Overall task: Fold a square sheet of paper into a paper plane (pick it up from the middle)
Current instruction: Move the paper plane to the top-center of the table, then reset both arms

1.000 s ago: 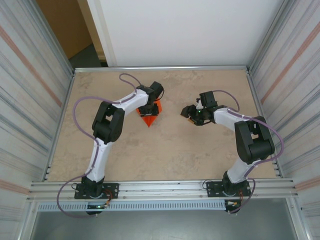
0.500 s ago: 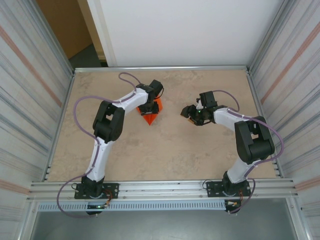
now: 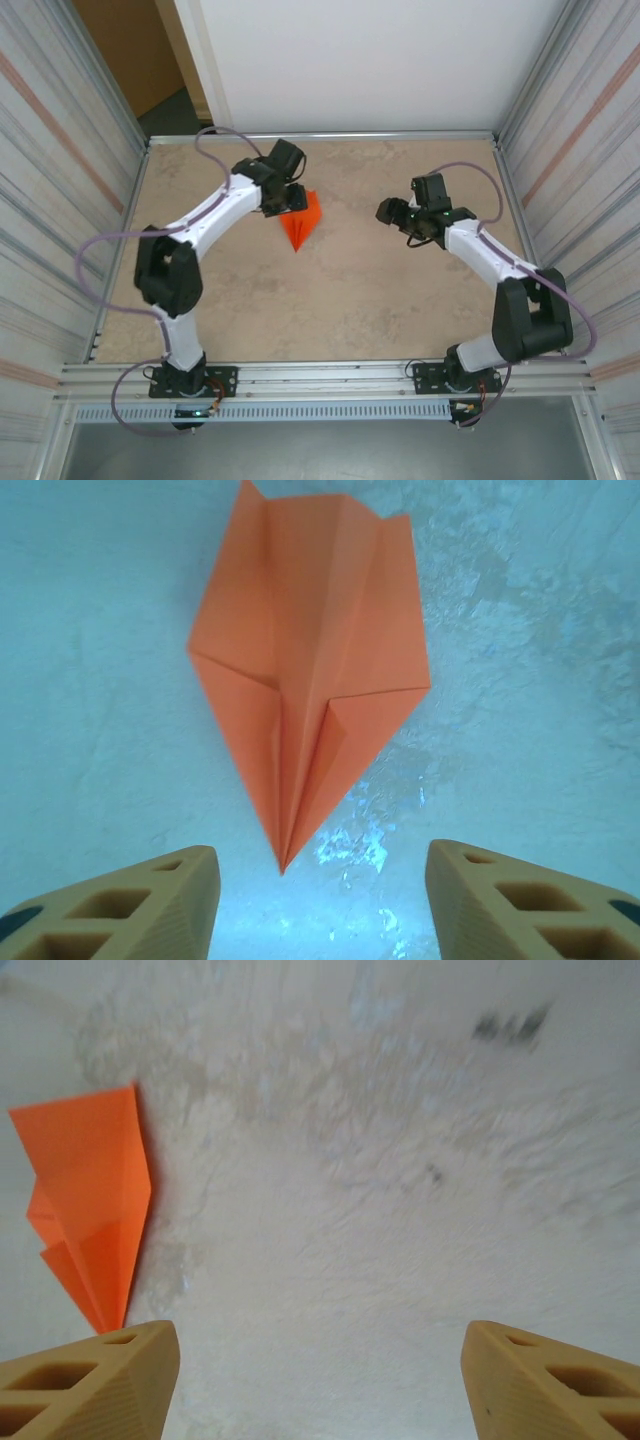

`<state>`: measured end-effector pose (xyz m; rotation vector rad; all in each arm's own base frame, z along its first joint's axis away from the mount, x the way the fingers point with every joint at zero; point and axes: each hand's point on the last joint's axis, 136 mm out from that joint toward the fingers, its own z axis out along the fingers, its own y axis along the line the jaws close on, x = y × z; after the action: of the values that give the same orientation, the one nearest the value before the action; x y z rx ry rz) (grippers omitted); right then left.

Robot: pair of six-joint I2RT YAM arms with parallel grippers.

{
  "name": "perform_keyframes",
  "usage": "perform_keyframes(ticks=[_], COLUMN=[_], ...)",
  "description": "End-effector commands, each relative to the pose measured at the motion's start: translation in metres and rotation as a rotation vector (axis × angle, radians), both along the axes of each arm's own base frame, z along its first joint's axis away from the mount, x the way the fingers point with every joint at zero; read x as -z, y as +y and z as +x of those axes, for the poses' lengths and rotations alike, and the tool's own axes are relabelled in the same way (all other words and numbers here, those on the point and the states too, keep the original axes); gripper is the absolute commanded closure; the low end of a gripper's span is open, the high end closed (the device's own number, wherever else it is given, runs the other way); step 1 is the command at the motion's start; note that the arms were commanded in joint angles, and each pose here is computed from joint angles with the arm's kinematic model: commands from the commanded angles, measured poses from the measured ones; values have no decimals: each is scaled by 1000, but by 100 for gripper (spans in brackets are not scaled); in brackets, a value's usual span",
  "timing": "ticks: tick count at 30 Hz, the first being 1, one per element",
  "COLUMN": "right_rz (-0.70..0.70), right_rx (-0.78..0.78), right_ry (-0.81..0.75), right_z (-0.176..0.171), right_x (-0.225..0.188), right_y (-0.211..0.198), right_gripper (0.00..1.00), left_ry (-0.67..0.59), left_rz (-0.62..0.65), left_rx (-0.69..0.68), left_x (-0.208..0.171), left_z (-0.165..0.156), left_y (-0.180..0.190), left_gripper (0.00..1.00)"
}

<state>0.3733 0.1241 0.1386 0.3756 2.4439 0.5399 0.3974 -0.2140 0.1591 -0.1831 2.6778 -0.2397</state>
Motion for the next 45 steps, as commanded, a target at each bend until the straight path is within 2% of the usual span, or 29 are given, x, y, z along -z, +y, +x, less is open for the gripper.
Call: perform_keyframes(ticks=[1,3,7,12,16,19,23,28,36,45], right_rz=[-191,-266,-352,-471,-579,-631,-636,-626,-584,-487], right_rx=[85,159,311,456,485,481,464,394,304,195], right_ry=[-128,-191,-247,-274,-325,-334,-312,-353,-436,-460], right_z=[2,-1,-12,-25,-28,-29,-25,-14,0,17], right_x=[-38,-54,-69,-62,-55,-34,-10,3,15,34], right_y=[-44,-69,-115,-161,-179,-188,-194,-186,-172,-160], right_gripper=[16,3,1,1,1,1,1,1,1,1], left_ry=[-102,-180,-308,-403,-419,-461,-585,-600,-771,-787], left_rz=[6,36,96,189,260,368,405,330,314,252], left_rx=[-51,-77,-146,-248,-292,-322,-308,-303,-88,-9], left_x=[-17,-23,-25,-19,-11,-12,-12,15,23,47], left_z=[-5,-10,-24,-41,-52,-60,-62,-59,-36,-16], left_y=[31,55,104,165,205,230,241,258,231,220], left_gripper=[34,22,3,1,1,1,1,1,1,1])
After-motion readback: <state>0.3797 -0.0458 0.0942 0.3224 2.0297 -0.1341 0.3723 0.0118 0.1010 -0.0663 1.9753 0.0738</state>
